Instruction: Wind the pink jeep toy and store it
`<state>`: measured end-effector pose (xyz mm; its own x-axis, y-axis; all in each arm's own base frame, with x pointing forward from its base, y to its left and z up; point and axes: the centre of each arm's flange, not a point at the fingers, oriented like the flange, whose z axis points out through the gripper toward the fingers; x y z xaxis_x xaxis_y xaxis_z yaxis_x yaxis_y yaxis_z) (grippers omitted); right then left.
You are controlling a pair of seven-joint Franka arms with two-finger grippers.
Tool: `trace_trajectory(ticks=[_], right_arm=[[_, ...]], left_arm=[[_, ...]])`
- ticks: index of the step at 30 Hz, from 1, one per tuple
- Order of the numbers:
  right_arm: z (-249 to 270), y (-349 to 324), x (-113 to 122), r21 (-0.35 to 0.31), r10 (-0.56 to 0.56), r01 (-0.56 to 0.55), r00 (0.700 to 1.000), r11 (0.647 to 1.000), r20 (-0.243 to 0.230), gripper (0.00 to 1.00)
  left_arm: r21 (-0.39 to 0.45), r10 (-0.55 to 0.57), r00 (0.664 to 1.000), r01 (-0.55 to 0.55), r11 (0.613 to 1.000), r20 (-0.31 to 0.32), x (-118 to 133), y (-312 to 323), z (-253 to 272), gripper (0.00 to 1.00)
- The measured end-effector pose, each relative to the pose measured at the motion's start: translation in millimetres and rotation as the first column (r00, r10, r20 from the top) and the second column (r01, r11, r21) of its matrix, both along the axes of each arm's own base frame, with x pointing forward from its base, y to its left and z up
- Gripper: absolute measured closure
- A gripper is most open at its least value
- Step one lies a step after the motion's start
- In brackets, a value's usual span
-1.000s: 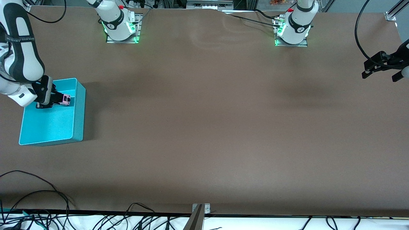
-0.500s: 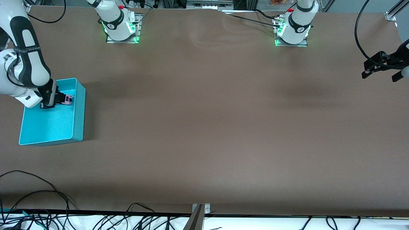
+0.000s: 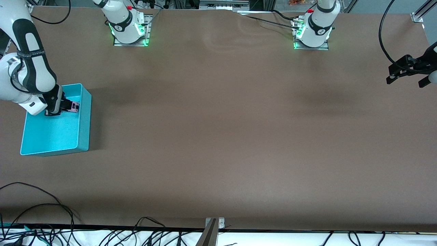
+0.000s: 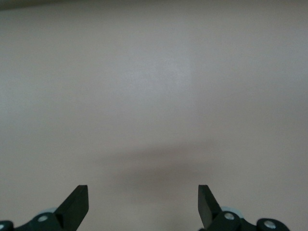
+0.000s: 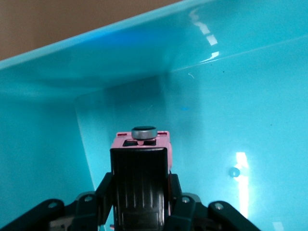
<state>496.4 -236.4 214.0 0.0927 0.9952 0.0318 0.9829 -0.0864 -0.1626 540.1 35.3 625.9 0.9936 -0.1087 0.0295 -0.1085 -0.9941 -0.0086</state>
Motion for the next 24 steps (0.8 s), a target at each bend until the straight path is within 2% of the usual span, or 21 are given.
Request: trace_trajectory(ticks=[8, 19, 24], right_arm=[[0.4, 0.0, 0.3, 0.001, -0.004, 0.004, 1.000, 1.000, 0.004, 0.48], [21.5, 1.0, 6.8, -0.004, -0.004, 0.004, 0.999, 1.000, 0.051, 0.07], [38.6, 3.6, 5.7, 0.017, -0.022, 0.021, 0.999, 1.000, 0.050, 0.06]], left_arm=[[0.000, 0.000, 1.000, 0.000, 1.000, 0.000, 0.0, 0.0, 0.0, 0.00], [0.000, 0.000, 1.000, 0.000, 1.000, 0.000, 0.0, 0.0, 0.0, 0.00], [0.000, 0.000, 1.000, 0.000, 1.000, 0.000, 0.0, 0.1, 0.0, 0.00]])
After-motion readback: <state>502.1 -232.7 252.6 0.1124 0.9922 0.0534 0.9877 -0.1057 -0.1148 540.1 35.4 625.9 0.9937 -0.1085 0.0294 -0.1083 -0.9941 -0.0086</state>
